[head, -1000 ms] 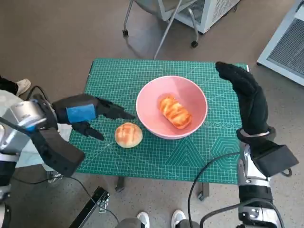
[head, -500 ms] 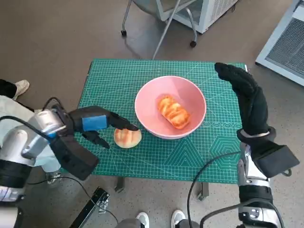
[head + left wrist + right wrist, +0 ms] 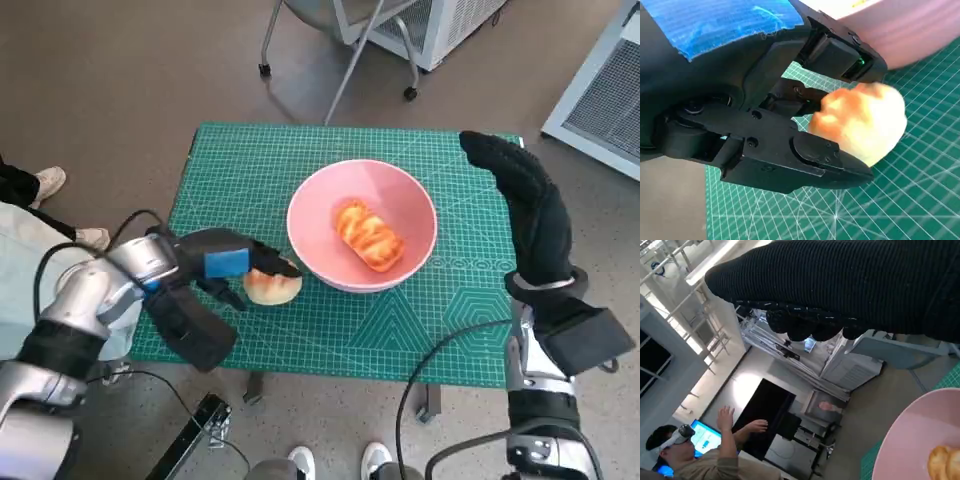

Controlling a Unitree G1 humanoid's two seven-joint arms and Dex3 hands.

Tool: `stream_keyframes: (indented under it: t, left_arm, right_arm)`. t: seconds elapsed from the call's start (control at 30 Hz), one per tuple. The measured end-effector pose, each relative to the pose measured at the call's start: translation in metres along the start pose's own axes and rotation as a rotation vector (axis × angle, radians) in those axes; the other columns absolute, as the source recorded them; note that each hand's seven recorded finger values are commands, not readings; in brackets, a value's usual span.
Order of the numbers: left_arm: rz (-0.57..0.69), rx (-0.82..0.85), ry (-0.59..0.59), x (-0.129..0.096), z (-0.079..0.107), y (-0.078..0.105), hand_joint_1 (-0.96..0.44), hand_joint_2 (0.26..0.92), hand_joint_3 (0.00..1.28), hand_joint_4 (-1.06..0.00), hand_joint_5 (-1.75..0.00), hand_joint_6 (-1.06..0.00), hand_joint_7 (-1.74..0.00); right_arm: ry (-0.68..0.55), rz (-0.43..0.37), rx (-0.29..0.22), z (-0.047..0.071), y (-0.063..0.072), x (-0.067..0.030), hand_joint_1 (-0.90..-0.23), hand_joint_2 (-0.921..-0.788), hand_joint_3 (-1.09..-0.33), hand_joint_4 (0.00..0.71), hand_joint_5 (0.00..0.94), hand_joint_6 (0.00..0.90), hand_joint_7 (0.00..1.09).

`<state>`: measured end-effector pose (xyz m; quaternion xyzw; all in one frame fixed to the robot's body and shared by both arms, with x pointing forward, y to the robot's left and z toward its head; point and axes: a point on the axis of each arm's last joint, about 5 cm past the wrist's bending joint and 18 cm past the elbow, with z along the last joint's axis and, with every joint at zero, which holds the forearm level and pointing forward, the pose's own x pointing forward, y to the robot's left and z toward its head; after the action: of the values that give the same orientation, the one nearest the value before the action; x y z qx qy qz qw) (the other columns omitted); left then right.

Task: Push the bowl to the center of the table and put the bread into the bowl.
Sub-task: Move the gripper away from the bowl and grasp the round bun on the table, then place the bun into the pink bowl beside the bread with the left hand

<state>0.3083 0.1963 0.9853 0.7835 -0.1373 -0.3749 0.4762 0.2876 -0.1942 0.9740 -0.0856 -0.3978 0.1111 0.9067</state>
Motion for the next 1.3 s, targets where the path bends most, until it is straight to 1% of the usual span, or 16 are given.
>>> stream_keyframes:
  t: [0.17,0.4,0.43,0.47,0.5,0.53,0.57,0.6,0.63,0.7,0.73,0.83,0.9,1.1,1.17,1.3]
  left_arm:
    - [0.005,0.035,-0.008,0.012,0.004,-0.004,-0.15,0.826,0.01,-0.53,-0.02,-0.65,-0.05]
    - [0.035,0.113,-0.011,0.022,0.006,-0.012,0.00,0.909,0.10,-0.63,-0.06,-0.76,-0.10]
    - [0.042,0.118,-0.010,0.023,0.005,-0.013,-0.07,0.911,0.12,-0.65,-0.06,-0.72,-0.36]
    - [0.047,0.125,-0.009,0.024,0.005,-0.014,-0.17,0.915,0.18,-0.68,-0.07,-0.62,-0.75]
    - [0.053,0.129,-0.008,0.025,0.005,-0.016,-0.23,0.917,0.20,-0.72,-0.09,-0.57,-0.99]
    - [0.060,0.130,-0.008,0.025,0.004,-0.017,-0.25,0.918,0.21,-0.73,-0.10,-0.55,-1.08]
    - [0.070,0.130,-0.008,0.025,0.004,-0.018,-0.16,0.919,0.21,-0.63,-0.51,-0.57,-1.18]
    - [0.077,0.130,-0.008,0.025,0.003,-0.019,-0.10,0.920,0.21,-0.56,-0.78,-0.57,-1.25]
    - [0.088,0.129,-0.007,0.025,0.003,-0.020,-0.07,0.920,0.19,-0.54,-0.92,-0.58,-1.29]
    - [0.101,0.129,-0.006,0.025,0.002,-0.021,-0.03,0.921,0.16,-0.57,-0.98,-0.60,-1.33]
    - [0.108,0.130,-0.007,0.025,0.002,-0.021,-0.02,0.921,0.14,-0.59,-1.06,-0.61,-1.30]
    - [0.115,0.129,-0.011,0.024,0.001,-0.021,-0.01,0.921,0.11,-0.61,-1.16,-0.61,-1.25]
    - [0.111,0.131,-0.011,0.022,0.000,-0.020,0.00,0.921,0.11,-0.61,-1.18,-0.61,-1.24]
    - [0.040,0.113,-0.016,0.013,-0.004,-0.009,0.00,0.921,0.12,-0.56,-1.12,-0.65,-1.30]
    - [0.012,0.098,-0.019,0.008,-0.005,-0.004,0.00,0.921,0.11,-0.57,-1.11,-0.66,-1.29]
    - [-0.017,0.017,-0.031,-0.003,-0.006,0.003,0.00,0.920,0.07,-0.61,-1.17,-0.70,-1.16]
  right_arm:
    - [0.000,0.005,-0.013,0.000,-0.001,-0.0004,-0.584,-0.921,-0.833,0.345,0.024,0.000,0.83]
    - [-0.005,0.004,-0.017,0.000,-0.001,-0.0007,-0.582,-0.921,-0.835,0.349,0.025,0.001,0.84]
    - [-0.005,0.004,-0.018,0.000,-0.001,-0.0007,-0.582,-0.921,-0.835,0.350,0.025,0.001,0.84]
    - [-0.005,0.004,-0.018,0.000,-0.001,-0.0008,-0.583,-0.921,-0.835,0.350,0.026,0.001,0.84]
    - [-0.005,0.004,-0.018,0.000,-0.001,-0.0009,-0.584,-0.921,-0.834,0.351,0.025,0.001,0.84]
    - [-0.005,0.004,-0.017,0.000,-0.001,-0.0009,-0.585,-0.921,-0.834,0.351,0.025,0.001,0.84]
    - [-0.005,0.004,-0.017,0.000,-0.001,-0.0011,-0.586,-0.921,-0.833,0.351,0.025,0.001,0.84]
    - [-0.005,0.004,-0.017,0.000,-0.001,-0.0012,-0.587,-0.921,-0.833,0.351,0.025,0.002,0.84]
    - [-0.004,0.003,-0.017,0.000,-0.001,-0.0013,-0.587,-0.921,-0.832,0.351,0.025,0.002,0.84]
    - [-0.004,0.003,-0.016,0.000,-0.001,-0.0016,-0.588,-0.921,-0.831,0.352,0.025,0.002,0.83]
    - [-0.004,0.002,-0.015,0.000,-0.001,-0.0017,-0.588,-0.921,-0.831,0.352,0.025,0.003,0.83]
    - [-0.005,-0.001,-0.012,0.000,-0.001,-0.0018,-0.588,-0.921,-0.831,0.352,0.025,0.003,0.83]
    - [-0.005,-0.004,-0.009,0.000,-0.001,-0.0019,-0.588,-0.921,-0.831,0.352,0.024,0.003,0.83]
    - [-0.005,-0.009,-0.004,0.000,-0.001,-0.0022,-0.586,-0.921,-0.833,0.352,0.023,0.003,0.83]
    - [-0.004,-0.008,-0.002,0.000,-0.001,-0.0022,-0.586,-0.921,-0.835,0.352,0.023,0.002,0.83]
    - [-0.003,-0.006,0.001,0.000,0.000,-0.0022,-0.588,-0.921,-0.838,0.351,0.023,0.000,0.84]
